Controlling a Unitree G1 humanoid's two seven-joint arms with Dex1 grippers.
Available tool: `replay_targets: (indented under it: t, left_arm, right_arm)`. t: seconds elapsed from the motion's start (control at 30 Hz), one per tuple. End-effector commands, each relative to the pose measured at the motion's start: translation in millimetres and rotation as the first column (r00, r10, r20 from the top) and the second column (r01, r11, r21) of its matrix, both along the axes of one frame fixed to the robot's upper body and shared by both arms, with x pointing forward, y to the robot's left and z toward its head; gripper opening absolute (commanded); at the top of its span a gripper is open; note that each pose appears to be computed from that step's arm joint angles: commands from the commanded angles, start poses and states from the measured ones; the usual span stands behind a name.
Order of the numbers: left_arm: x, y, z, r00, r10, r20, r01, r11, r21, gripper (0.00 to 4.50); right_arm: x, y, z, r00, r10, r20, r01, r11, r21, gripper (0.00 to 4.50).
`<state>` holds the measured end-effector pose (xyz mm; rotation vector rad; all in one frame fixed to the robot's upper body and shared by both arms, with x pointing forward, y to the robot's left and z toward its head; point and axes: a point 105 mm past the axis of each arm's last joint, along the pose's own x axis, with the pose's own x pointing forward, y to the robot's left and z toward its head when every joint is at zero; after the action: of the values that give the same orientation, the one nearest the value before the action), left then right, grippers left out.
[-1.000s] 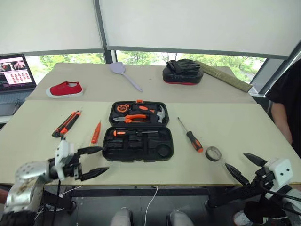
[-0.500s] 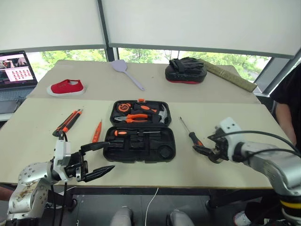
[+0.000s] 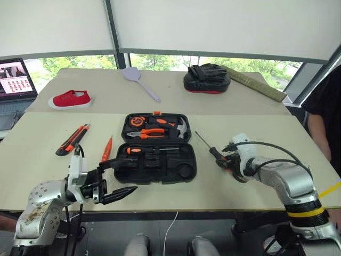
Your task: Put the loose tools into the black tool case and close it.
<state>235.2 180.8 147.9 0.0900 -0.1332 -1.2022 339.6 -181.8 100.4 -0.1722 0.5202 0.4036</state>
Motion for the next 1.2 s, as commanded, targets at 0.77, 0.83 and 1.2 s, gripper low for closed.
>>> replay_targets:
  t: [0.77, 0.83, 1.2]
  left_arm:
    - [1, 48, -1, 0.938, 0.34, 0.068, -0.341, 0.94, -0.002, 4.5]
    - [0, 47, -2, 0.94, 0.336, 0.065, -0.337, 0.942, 0.004, 4.5]
    - [1, 44, -3, 0.944, 0.325, 0.062, -0.327, 0.945, 0.017, 4.5]
  right_arm:
    - [12, 147, 47, 0.439, 0.899, -0.003, -0.789, 0.383, -0.481, 1.03]
    - [14, 145, 44, 0.447, 0.894, -0.023, -0.784, 0.38, -0.491, 1.03]
    - [27, 151, 46, 0.474, 0.88, -0.033, -0.774, 0.399, -0.491, 1.03]
